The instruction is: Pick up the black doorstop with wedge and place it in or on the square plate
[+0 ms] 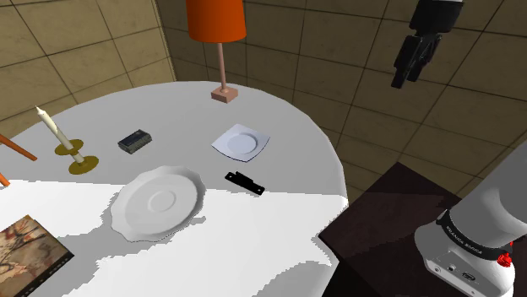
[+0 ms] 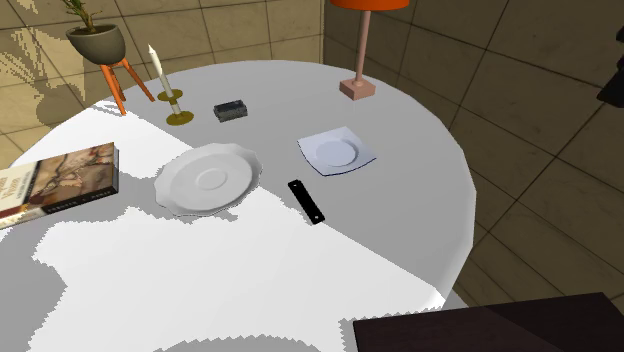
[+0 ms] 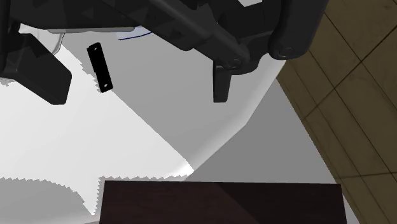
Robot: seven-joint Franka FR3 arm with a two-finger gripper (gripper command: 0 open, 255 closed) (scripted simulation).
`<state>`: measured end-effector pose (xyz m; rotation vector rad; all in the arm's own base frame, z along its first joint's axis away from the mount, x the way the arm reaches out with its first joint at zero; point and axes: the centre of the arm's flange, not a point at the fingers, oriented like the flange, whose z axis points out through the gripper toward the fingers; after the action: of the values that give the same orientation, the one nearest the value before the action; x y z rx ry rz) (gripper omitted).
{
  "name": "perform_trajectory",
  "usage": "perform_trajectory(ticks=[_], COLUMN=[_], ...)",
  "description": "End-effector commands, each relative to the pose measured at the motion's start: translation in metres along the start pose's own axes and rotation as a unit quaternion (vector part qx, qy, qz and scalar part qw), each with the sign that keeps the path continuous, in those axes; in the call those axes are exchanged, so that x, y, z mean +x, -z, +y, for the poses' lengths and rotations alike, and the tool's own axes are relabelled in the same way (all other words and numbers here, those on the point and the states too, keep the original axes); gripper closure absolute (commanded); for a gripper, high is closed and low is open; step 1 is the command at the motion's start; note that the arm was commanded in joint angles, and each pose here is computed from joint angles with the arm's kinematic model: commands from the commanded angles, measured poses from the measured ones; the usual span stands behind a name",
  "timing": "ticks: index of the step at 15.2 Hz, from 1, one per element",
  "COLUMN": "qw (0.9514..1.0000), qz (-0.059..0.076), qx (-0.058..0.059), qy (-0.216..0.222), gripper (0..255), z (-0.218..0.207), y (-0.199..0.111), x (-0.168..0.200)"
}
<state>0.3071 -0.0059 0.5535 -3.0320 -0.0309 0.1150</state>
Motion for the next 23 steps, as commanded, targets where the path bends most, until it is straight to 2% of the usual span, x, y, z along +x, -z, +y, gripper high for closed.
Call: perform_trajectory(ticks=[1,12,23], qw=[1.0000,0.9986,0.9945], qz=[0.000,0.008,0.016], qx=[0.000,0.003,0.006], qy=[0.000,0.052,0.103], gripper=[0,0,0], z=[0.000,-0.056,-0.120], y=[0.000,-0.103,-0.203], x=[0.000,0.083,0.162])
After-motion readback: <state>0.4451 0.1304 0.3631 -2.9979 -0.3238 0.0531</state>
